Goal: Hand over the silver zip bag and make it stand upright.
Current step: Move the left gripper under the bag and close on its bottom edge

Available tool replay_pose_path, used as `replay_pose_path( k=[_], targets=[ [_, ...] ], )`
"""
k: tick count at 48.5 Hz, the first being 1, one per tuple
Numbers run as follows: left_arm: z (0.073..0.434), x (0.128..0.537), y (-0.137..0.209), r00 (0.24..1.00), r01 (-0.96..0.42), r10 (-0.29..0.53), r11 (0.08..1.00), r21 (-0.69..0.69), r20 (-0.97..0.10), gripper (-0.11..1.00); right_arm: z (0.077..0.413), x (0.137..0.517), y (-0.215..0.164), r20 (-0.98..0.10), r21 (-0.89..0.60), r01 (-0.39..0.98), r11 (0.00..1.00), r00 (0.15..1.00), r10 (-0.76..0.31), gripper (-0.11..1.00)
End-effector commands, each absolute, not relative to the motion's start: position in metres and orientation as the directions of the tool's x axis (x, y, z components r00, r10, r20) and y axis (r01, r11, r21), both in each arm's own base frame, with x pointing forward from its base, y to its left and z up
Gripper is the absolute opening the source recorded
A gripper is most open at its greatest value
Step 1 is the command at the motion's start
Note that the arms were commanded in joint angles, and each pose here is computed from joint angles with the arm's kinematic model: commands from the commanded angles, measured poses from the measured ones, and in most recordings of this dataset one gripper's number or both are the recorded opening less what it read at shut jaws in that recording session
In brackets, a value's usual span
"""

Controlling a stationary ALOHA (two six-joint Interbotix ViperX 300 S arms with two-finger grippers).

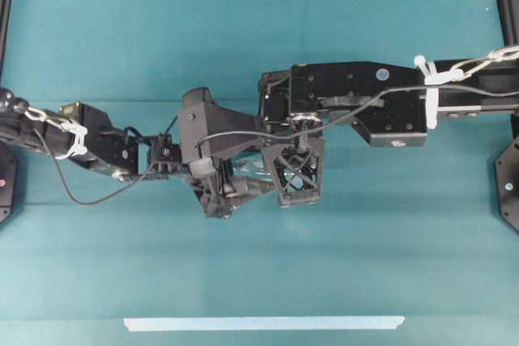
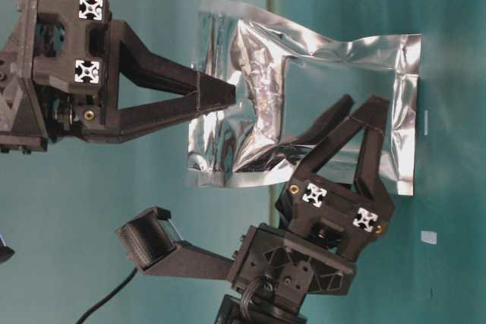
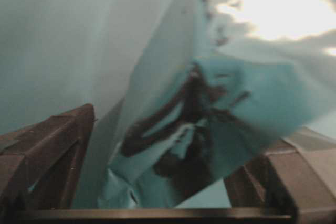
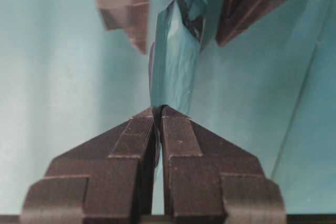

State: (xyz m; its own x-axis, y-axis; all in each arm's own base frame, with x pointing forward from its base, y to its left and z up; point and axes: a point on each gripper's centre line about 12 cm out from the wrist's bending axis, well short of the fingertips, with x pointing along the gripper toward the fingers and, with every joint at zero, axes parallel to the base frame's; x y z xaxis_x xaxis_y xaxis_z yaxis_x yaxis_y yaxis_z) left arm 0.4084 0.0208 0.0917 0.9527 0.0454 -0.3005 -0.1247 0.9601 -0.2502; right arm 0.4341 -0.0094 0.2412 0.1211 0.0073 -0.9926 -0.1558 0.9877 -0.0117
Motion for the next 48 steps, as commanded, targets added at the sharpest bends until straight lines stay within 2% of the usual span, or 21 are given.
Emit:
replay_pose_path(
  k=[1, 5, 10, 12, 17, 31, 35, 48],
  targets=[
    [0.097, 0.407, 0.018, 0.962, -0.111, 0.039, 0.959, -0.259, -0.27, 0.85, 0.246, 0.434, -0.008, -0.991, -0.009, -0.146, 0.989, 0.133, 0.01, 0.04],
    [0.099, 0.405, 0.017, 0.972, -0.099, 0.036, 0.96, -0.263, -0.234, 0.69, 0.246, 0.434, -0.008, -0.991, -0.009, -0.145, 0.989, 0.132, 0.01, 0.04],
    [0.105, 0.405, 0.013, 0.983, -0.073, 0.027, 0.965, -0.251, -0.182, 0.43, 0.246, 0.434, -0.008, -0.991, -0.008, -0.144, 0.989, 0.132, 0.012, 0.04],
    [0.104, 0.405, 0.012, 0.984, -0.068, 0.024, 0.967, -0.245, -0.179, 0.38, 0.246, 0.434, -0.008, -0.991, -0.008, -0.144, 0.989, 0.132, 0.012, 0.04],
    [0.1, 0.403, 0.01, 0.979, -0.069, 0.02, 0.969, -0.239, -0.204, 0.34, 0.246, 0.434, -0.008, -0.991, -0.008, -0.144, 0.989, 0.133, 0.012, 0.04],
    [0.095, 0.403, 0.005, 0.969, -0.058, 0.009, 0.979, -0.193, -0.247, 0.34, 0.246, 0.434, -0.008, -0.991, -0.008, -0.141, 0.99, 0.135, 0.012, 0.04],
    [0.093, 0.403, 0.006, 0.964, -0.056, 0.009, 0.984, -0.167, -0.267, 0.3, 0.246, 0.434, -0.008, -0.991, -0.007, -0.135, 0.991, 0.135, 0.012, 0.04],
    [0.09, 0.403, 0.006, 0.956, -0.051, 0.009, 0.989, -0.135, -0.293, 0.3, 0.246, 0.437, -0.004, -0.987, -0.006, -0.118, 0.993, 0.158, 0.012, 0.04]
  ],
)
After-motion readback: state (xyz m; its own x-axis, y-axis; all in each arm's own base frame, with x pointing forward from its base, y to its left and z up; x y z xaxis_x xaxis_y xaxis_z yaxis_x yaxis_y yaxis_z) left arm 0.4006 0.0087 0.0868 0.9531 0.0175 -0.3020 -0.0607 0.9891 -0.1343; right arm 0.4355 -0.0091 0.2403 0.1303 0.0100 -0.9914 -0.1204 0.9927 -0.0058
